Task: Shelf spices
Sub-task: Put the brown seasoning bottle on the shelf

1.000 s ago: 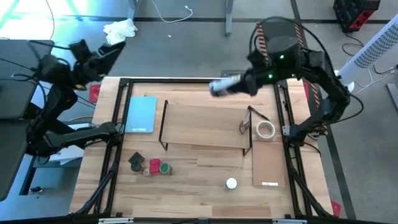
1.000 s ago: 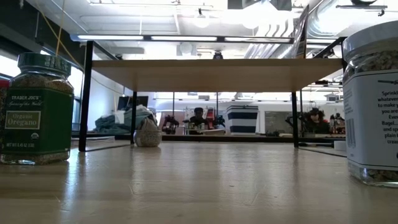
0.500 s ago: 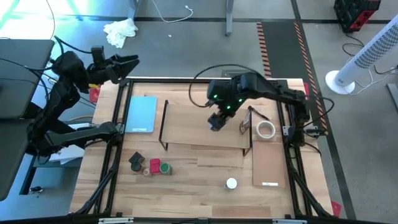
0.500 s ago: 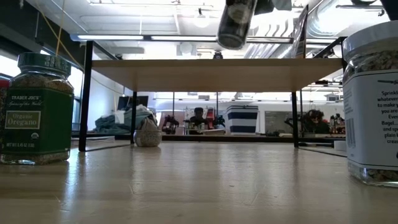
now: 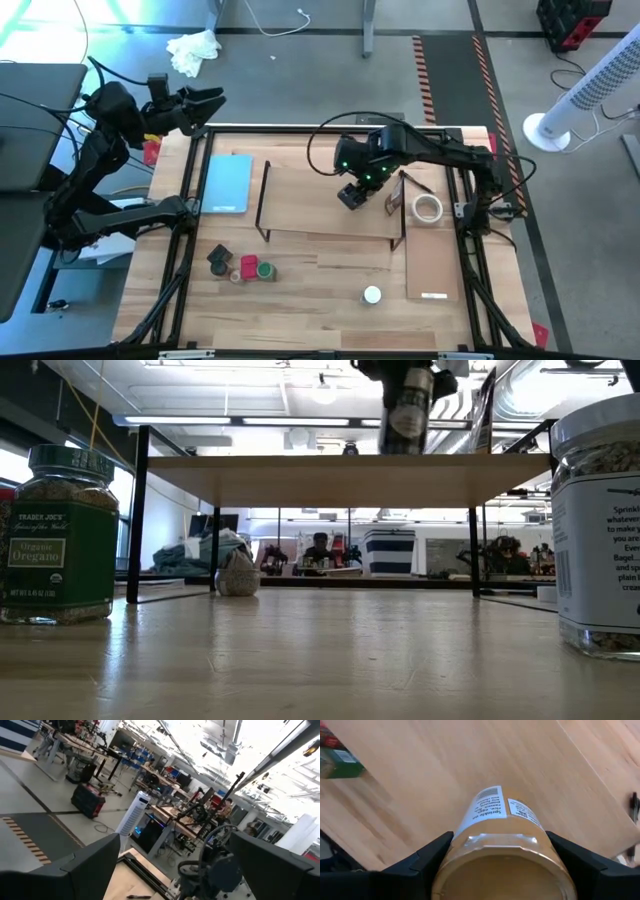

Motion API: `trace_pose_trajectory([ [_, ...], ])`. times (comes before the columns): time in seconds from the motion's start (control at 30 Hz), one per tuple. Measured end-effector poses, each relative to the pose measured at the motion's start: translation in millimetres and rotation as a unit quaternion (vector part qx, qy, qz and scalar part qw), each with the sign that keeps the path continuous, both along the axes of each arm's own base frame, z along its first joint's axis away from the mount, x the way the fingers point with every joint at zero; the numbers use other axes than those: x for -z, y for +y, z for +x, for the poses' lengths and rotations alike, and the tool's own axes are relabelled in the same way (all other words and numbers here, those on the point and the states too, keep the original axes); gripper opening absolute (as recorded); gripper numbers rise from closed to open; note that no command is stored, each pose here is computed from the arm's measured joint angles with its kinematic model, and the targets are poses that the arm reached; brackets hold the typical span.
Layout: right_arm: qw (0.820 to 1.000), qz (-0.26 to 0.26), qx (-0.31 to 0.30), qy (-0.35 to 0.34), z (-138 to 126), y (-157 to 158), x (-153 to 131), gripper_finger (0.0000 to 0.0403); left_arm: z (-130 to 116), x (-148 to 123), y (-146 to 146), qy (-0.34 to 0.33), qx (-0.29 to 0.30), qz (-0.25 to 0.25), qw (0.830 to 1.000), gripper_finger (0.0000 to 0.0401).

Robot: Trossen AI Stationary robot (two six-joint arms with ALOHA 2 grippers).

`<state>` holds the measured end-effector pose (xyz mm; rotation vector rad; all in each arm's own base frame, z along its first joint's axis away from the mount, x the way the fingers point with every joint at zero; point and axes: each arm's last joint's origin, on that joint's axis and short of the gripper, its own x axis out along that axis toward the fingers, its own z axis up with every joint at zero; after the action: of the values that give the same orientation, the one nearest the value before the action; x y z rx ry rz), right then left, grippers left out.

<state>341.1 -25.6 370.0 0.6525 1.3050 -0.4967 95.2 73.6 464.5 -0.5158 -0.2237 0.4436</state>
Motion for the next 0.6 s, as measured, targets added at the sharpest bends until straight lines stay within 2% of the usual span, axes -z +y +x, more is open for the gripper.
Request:
trace_pose_trajectory([
  [0.2,0.999,0.001,0.041,-0.013,-37.8,-1.6,-16.4,0.0266,1.3,0.1,1.1,0.002,0.0,0.004,1.0,0.0376],
  [0.4,0.998,0.018,0.058,0.005,-47.7,-1.4,-8.2,0.0266,6.6,2.0,5.7,0.009,0.0,-0.002,1.0,0.0376],
  [0.6,0.998,0.027,0.045,0.042,-42.4,1.2,12.1,0.0266,11.7,2.5,9.8,0.008,0.005,-0.007,1.0,0.0376],
])
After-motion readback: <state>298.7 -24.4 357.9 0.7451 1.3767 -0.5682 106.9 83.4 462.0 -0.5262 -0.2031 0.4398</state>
